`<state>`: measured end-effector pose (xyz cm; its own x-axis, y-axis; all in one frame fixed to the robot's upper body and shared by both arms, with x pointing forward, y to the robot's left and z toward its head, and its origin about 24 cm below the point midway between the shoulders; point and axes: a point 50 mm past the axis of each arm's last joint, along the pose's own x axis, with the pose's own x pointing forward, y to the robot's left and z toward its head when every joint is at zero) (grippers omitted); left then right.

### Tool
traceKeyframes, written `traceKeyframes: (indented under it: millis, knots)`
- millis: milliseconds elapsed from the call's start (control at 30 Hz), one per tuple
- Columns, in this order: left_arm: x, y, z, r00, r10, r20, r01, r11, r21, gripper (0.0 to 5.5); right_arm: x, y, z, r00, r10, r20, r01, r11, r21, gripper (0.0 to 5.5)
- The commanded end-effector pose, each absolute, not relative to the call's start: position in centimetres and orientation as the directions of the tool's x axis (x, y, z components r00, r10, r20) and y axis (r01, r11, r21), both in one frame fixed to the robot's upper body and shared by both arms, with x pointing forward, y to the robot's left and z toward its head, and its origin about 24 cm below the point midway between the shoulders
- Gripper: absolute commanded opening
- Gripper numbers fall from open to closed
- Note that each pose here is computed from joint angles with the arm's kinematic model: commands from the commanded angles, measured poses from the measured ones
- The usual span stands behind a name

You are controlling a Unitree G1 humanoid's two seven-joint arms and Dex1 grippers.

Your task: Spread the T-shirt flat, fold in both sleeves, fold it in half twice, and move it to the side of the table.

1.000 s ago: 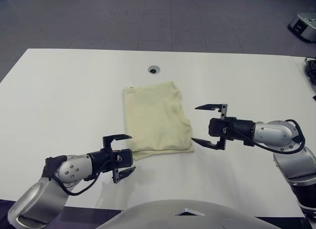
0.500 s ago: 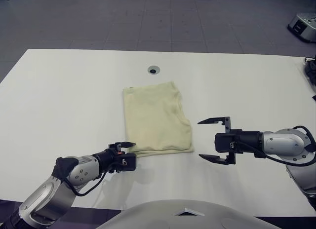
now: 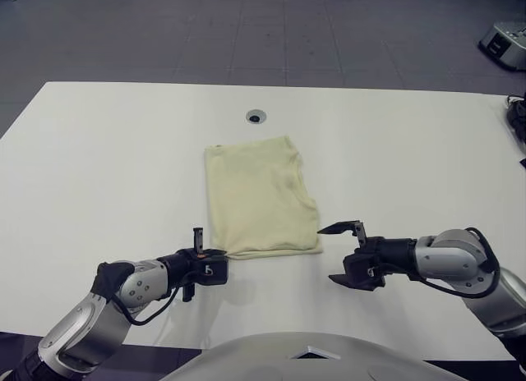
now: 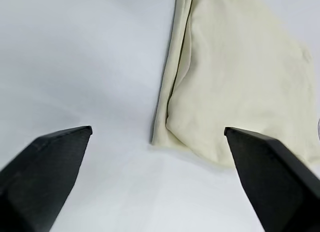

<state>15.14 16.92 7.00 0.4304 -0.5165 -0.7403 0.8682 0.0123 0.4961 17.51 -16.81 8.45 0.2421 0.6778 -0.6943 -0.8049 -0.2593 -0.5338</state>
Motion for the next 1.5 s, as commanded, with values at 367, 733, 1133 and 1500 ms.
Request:
traceKeyframes:
  millis: [367,733,1133,1500]
  knots:
    - [15.0,17.2,6.1,0.352,-0.491,-0.797,0.905,-0.038,0.424,0.00,18.8,-15.8,6.4,0.275,0.677,-0.682,-0.740,-0.303,-0.600,2.19]
    - [14.9,17.2,6.3,0.333,-0.494,-0.803,0.910,-0.055,0.411,0.00,19.6,-16.0,6.3,0.282,0.670,-0.687,-0.727,-0.318,-0.608,0.17]
    - [14.8,16.1,8.4,0.214,-0.578,-0.787,0.904,-0.188,0.384,0.00,17.5,-16.9,9.3,0.002,0.684,-0.729,-0.928,-0.270,-0.256,0.01]
    - [11.4,15.5,11.5,-0.060,-0.662,-0.747,0.967,-0.225,0.122,0.00,15.4,-18.4,10.5,-0.148,0.581,-0.800,-0.964,-0.264,-0.014,0.01]
